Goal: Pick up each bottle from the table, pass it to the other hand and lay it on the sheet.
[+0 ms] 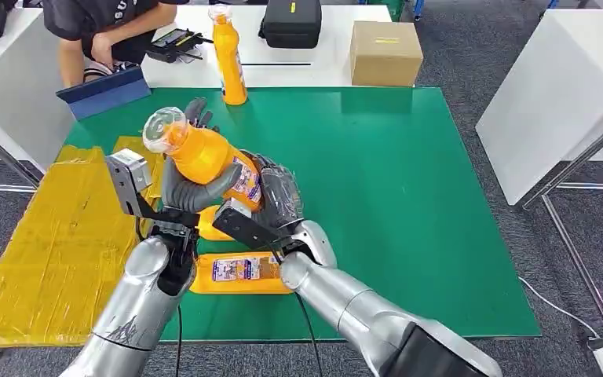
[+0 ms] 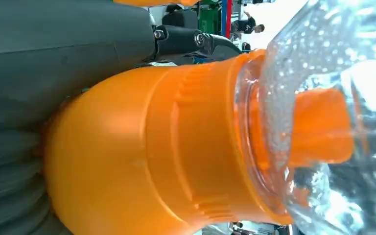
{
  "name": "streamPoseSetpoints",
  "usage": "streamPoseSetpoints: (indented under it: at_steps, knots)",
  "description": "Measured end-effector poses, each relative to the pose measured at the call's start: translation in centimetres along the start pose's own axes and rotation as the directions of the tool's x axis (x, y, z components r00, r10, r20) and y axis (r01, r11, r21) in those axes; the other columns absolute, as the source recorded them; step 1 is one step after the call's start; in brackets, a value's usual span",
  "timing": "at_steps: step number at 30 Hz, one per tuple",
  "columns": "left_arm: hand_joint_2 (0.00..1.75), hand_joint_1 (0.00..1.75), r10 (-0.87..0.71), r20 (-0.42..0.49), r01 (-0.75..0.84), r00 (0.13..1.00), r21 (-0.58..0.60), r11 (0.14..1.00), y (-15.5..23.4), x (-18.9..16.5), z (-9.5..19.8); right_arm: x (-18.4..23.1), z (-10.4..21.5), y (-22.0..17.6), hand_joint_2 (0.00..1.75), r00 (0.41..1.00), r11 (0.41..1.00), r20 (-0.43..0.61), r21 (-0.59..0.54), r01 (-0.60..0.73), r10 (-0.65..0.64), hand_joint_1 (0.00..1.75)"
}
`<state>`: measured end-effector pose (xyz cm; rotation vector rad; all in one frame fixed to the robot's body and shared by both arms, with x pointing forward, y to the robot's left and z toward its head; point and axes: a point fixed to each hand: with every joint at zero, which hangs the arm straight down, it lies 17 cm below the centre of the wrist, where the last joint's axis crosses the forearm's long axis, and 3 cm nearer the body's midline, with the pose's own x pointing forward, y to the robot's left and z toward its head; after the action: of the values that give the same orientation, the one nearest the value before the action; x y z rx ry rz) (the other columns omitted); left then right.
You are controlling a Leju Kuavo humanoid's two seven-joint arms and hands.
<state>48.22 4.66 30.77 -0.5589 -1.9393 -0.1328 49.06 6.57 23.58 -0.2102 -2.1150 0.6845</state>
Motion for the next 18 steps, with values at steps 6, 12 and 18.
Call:
streamPoseSetpoints:
  at_steps: [6,12,18]
  knots:
    - [1.75,0.0,-0.007,-0.002,0.007,1.0,-0.001,1.0,0.04,-0.15,-0.01,0.21,-0.01,0.15,1.75,1.0,1.0,-0.001,0.003,0.008,-0.008,1.75]
    - [1.75,0.0,-0.012,-0.005,0.012,1.0,-0.001,1.0,0.08,-0.35,0.01,0.29,-0.02,0.23,1.75,1.0,1.0,0.0,0.005,0.01,-0.01,1.75]
    - [1.75,0.0,-0.014,-0.006,0.014,1.0,-0.001,1.0,0.08,-0.42,0.02,0.41,-0.05,0.21,1.75,1.0,1.0,0.004,0.005,0.011,-0.011,1.75]
